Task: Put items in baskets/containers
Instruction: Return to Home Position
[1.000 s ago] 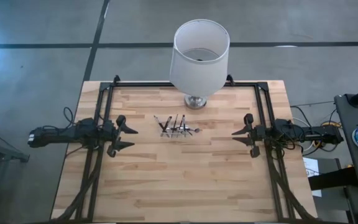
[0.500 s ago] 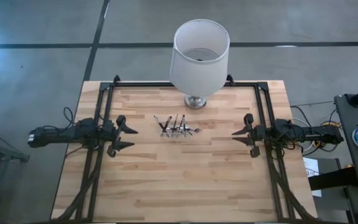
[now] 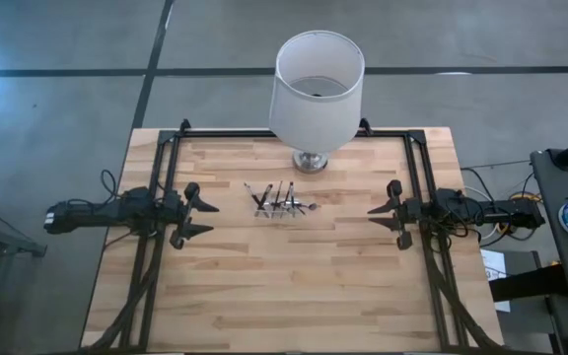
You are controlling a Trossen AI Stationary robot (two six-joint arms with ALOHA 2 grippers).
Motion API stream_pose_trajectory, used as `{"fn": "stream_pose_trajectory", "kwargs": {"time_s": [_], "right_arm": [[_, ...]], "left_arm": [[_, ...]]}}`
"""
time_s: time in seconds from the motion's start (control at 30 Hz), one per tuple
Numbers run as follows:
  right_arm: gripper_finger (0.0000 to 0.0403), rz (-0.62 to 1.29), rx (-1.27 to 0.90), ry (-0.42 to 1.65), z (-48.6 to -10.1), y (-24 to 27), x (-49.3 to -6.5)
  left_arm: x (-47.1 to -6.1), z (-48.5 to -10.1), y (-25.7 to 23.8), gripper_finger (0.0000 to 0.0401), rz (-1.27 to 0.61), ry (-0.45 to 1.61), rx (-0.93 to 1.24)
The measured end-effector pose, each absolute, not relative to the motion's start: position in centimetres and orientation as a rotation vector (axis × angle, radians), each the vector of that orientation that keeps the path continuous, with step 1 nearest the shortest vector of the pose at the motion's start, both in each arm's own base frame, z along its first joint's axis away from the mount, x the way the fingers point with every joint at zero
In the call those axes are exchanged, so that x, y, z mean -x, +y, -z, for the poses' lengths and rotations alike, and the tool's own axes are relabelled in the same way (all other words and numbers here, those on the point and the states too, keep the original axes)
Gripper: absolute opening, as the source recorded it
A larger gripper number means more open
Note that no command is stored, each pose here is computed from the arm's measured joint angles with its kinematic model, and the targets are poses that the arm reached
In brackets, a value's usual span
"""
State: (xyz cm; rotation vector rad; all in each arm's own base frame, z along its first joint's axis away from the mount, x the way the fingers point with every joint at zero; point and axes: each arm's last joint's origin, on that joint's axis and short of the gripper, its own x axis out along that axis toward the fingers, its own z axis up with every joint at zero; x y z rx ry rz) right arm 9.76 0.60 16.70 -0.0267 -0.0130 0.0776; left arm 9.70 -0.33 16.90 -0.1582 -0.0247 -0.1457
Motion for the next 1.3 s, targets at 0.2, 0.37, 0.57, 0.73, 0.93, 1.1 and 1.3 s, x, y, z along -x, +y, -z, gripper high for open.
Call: {"fn": "stream_pose_trajectory", "kwargs": {"time_s": [0.2, 0.37, 0.57, 0.73, 0.93, 1.1, 1.3], "right_arm": [[0.007, -0.078, 0.027, -0.013, -16.71, 0.6, -9.76], [0.0069, -0.078, 0.027, -0.013, -16.71, 0.6, -9.76], [0.0078, -0.078, 0.027, -0.013, -16.71, 0.6, -9.76], [0.0082, -0.078, 0.027, -0.013, -16.71, 0.6, -9.76], [0.0075, -0.078, 0.027, -0.013, -16.71, 0.6, -9.75], [0.0068, -0.077, 0.027, -0.014, -16.72, 0.6, -9.75], [0.0073, -0.078, 0.027, -0.013, -16.72, 0.6, -9.75]], "left_arm": [[-9.7, -16.9, -0.33, 0.0255, 0.146, -0.025, 0.158], [-9.7, -16.88, -0.33, 0.0255, 0.146, -0.024, 0.158], [-9.7, -16.89, -0.33, 0.0255, 0.146, -0.025, 0.158], [-9.7, -16.89, -0.33, 0.0255, 0.146, -0.025, 0.158], [-9.7, -16.88, -0.33, 0.0255, 0.146, -0.024, 0.158], [-9.7, -16.89, -0.33, 0.0255, 0.146, -0.025, 0.158], [-9.7, -16.88, -0.33, 0.0255, 0.146, -0.024, 0.158]]}}
